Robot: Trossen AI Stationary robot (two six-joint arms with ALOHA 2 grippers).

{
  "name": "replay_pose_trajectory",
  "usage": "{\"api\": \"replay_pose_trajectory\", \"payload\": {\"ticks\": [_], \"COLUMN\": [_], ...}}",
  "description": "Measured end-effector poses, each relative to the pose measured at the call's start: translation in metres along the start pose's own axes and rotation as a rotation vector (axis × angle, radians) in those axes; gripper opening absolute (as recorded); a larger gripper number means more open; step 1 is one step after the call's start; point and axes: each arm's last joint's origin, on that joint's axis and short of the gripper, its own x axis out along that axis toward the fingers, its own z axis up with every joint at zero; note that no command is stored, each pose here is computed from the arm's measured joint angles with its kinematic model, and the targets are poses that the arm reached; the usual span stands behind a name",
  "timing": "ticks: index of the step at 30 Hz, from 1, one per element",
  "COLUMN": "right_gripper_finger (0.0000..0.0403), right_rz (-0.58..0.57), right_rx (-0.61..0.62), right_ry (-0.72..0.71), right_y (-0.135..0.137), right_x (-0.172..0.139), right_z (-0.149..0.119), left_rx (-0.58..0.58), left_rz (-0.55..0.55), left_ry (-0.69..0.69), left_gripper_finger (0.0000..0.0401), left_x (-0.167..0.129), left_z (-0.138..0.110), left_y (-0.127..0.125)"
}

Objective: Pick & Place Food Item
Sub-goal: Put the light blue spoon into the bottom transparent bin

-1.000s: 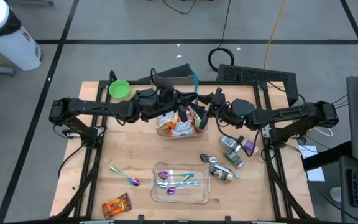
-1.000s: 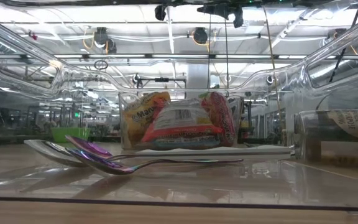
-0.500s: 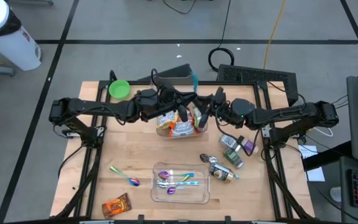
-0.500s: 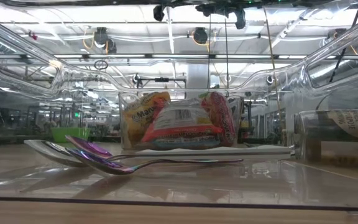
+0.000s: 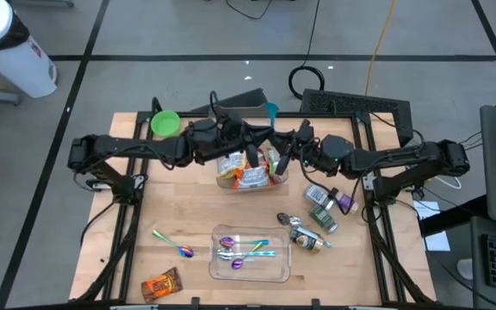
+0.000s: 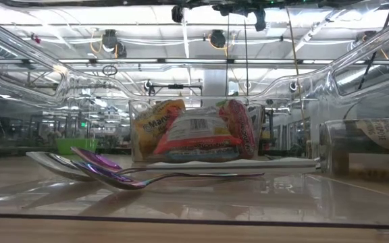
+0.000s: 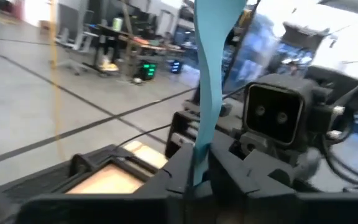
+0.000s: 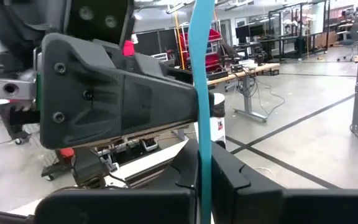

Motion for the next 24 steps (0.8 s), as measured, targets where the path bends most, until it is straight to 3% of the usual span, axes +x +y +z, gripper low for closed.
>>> {"api": "replay_pose_trajectory", "payload": {"ticks": [6, 13, 24], "right_gripper_finger": [0.0002, 0.0001, 0.0001], "right_rz": [0.113, 0.135, 0.446], "right_rx": [0.093, 0.126, 0.267], "right_ry": [0.036, 0.094, 0.075], "right_y": [-0.008, -0.024, -0.019], "right_x": [-0.002, -0.017, -0.040], "right_z": [0.006, 0.021, 0.048], "left_rx": [-0.039, -0.030, 0.038], "left_rz": [-0.157, -0.332, -0.258], "left_ry": [-0.017, 0.029, 0.173], "left_gripper_finger": [0.0131, 0.0176, 0.0161], "left_x": [-0.005, -0.046, -0.142], "left_z": [0.019, 0.065, 0.099], "left_y": [0.009, 0.019, 0.014]}}
